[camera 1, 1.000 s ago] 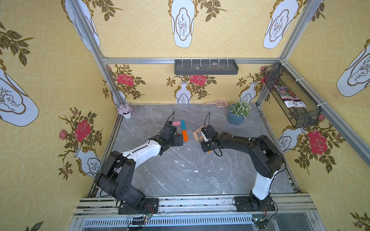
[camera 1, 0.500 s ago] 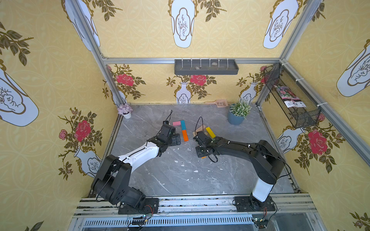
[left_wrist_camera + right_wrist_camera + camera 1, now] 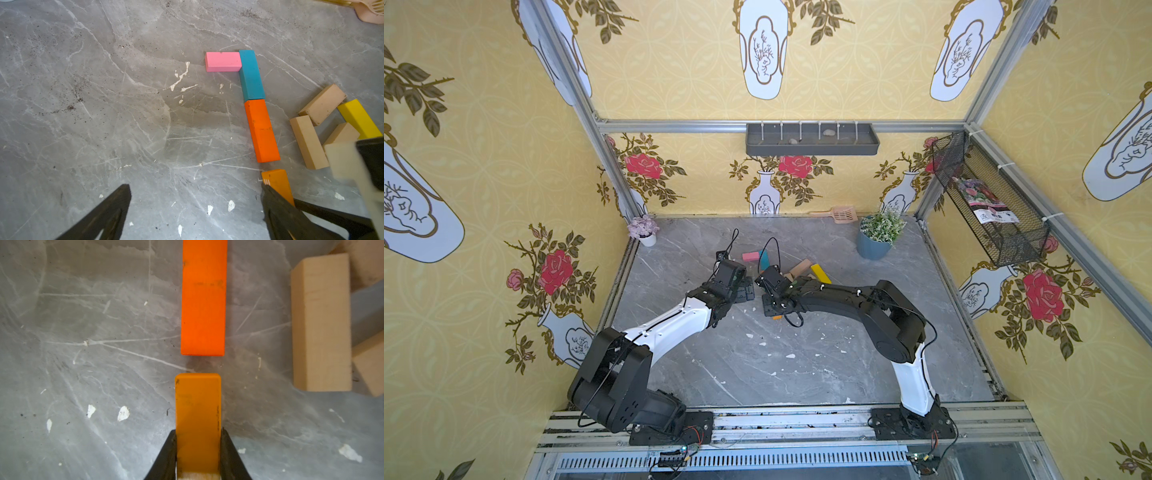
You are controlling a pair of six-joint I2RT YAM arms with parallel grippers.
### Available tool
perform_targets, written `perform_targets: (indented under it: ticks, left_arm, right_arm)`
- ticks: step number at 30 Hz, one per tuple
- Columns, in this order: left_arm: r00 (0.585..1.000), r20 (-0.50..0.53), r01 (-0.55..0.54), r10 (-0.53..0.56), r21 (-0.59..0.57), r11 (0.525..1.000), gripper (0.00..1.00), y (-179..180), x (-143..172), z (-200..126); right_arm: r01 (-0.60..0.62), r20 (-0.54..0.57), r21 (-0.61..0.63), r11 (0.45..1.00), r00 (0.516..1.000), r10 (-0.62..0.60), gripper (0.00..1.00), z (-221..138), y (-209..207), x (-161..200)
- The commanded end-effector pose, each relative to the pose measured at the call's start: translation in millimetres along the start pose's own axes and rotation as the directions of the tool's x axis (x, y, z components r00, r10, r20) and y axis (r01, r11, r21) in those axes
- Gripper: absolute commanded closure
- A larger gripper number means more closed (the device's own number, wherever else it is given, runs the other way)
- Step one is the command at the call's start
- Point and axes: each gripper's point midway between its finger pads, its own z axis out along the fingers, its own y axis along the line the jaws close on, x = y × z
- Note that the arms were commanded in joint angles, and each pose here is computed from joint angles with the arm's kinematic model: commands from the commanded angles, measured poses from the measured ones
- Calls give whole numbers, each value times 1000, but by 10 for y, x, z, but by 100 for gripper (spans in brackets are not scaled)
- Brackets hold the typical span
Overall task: Assemble a giraffe with building blocks
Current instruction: Assemble the building block at the center of the board.
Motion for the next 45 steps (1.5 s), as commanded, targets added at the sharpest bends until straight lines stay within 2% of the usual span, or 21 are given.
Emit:
perform_targets:
  ticks: [1,45]
  left_arm:
    - [1000,4,2,-2,-12,1000,1,30,10,-11]
    - [1000,6,-5,5,-22,1000,1,43,6,5]
  right_arm:
    - [-15,-18,10,1000,1000,15,75,24,-22,43]
    - [-26,-34,20,999,999,26,71,145,-89,43]
